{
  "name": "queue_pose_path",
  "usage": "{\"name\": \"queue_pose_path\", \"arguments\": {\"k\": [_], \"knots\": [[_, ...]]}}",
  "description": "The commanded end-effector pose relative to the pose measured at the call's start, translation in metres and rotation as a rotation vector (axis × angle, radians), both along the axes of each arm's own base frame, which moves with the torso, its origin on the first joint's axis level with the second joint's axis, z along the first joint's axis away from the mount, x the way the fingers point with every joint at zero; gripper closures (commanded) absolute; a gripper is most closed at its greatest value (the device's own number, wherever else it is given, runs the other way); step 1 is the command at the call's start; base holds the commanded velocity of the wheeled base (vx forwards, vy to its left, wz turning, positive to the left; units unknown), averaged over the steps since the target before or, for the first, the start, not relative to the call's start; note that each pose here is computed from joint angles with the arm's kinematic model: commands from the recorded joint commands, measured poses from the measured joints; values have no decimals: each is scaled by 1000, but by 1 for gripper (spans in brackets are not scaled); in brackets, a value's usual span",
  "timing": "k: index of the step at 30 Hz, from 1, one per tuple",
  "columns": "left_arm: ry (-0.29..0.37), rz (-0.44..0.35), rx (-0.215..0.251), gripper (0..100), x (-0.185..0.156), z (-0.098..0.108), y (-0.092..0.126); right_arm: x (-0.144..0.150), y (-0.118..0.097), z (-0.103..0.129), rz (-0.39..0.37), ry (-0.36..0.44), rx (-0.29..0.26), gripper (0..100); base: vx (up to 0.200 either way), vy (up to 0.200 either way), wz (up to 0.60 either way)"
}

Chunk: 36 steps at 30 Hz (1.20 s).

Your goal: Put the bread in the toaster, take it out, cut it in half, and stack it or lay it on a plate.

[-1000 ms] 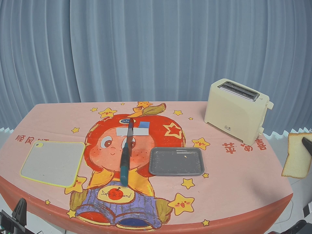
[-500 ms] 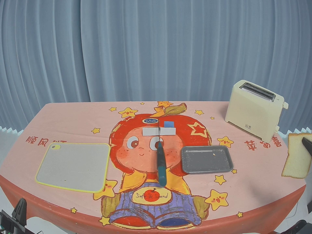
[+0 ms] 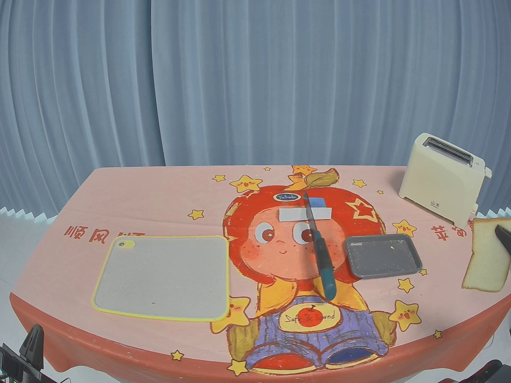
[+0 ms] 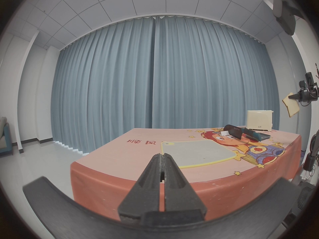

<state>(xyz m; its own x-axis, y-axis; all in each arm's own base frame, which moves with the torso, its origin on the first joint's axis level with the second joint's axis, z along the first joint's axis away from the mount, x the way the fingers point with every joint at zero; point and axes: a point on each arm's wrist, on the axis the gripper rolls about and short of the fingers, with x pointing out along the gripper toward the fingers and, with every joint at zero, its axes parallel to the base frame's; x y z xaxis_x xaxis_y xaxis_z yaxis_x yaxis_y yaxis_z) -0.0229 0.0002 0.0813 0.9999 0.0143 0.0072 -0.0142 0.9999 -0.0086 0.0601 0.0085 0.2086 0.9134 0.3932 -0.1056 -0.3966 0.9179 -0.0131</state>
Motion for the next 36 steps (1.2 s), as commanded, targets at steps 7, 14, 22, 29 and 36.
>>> {"name": "queue_pose_path", "arguments": {"k": [7,14,22,29,36], "knots": [[1,1,-2,100,0,-5,0,0,0,-1,2,2,0,100,0,200,0],[1,1,-1,100,0,-5,0,1,0,-1,4,7,0,100,0,200,0],[1,1,-2,100,0,-5,0,2,1,-2,14,16,3,100,0,75,0],[1,3,-4,100,0,-5,0,3,5,-4,74,65,72,100,0,0,0],[1,3,-4,100,0,-5,0,9,14,-3,164,196,271,100,-200,0,0]]}}
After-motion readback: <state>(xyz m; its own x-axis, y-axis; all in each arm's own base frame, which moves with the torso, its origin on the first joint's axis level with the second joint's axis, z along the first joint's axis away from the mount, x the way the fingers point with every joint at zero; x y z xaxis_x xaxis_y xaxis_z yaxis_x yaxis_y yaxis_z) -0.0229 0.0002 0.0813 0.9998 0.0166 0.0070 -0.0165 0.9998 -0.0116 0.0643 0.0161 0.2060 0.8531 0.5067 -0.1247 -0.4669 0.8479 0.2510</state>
